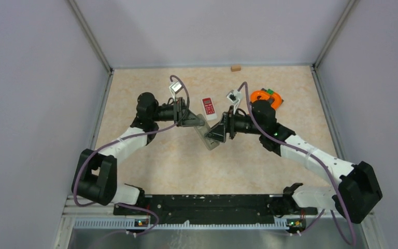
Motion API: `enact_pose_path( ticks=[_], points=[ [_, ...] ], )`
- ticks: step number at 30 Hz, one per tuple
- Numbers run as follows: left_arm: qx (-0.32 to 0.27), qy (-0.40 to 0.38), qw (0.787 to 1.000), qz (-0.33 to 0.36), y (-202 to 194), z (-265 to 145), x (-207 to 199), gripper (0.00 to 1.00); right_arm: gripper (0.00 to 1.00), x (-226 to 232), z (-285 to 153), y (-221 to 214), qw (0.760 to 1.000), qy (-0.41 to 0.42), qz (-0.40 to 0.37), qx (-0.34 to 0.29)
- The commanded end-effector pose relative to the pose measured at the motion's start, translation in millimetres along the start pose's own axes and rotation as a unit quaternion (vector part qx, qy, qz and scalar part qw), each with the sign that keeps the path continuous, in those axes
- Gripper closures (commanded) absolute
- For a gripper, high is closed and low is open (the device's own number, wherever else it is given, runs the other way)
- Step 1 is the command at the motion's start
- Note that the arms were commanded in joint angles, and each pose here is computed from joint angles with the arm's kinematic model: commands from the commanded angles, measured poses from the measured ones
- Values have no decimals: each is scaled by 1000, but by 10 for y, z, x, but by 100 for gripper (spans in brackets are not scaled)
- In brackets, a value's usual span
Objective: Load the batteries into the remote control
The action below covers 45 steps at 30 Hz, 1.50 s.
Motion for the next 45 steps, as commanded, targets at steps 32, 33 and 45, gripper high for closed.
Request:
enact_pose_path(
  ticks=[32,33,45],
  points=[
    [-206,422,874,121,201,-706,11,1,100,-1415,-45,-205,921,-362,136,-55],
    [-201,427,874,115,185,-716,8,1,100,-1457,-27,-232,920,-362,139,-52],
    [-169,511,840,64,-24,-919,76,1,86,-1826,31,-509,905,-388,174,-27]
  ],
)
Point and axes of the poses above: each gripper's point midway between its finger pads, its own z axis out along the fingers, its own x axis along the line the jaws close on, y = z × x, the point moved 6 cm from there along -z, back along the fingers, and after that the axes turned 6 degrees about z, right-handed, at the moved point
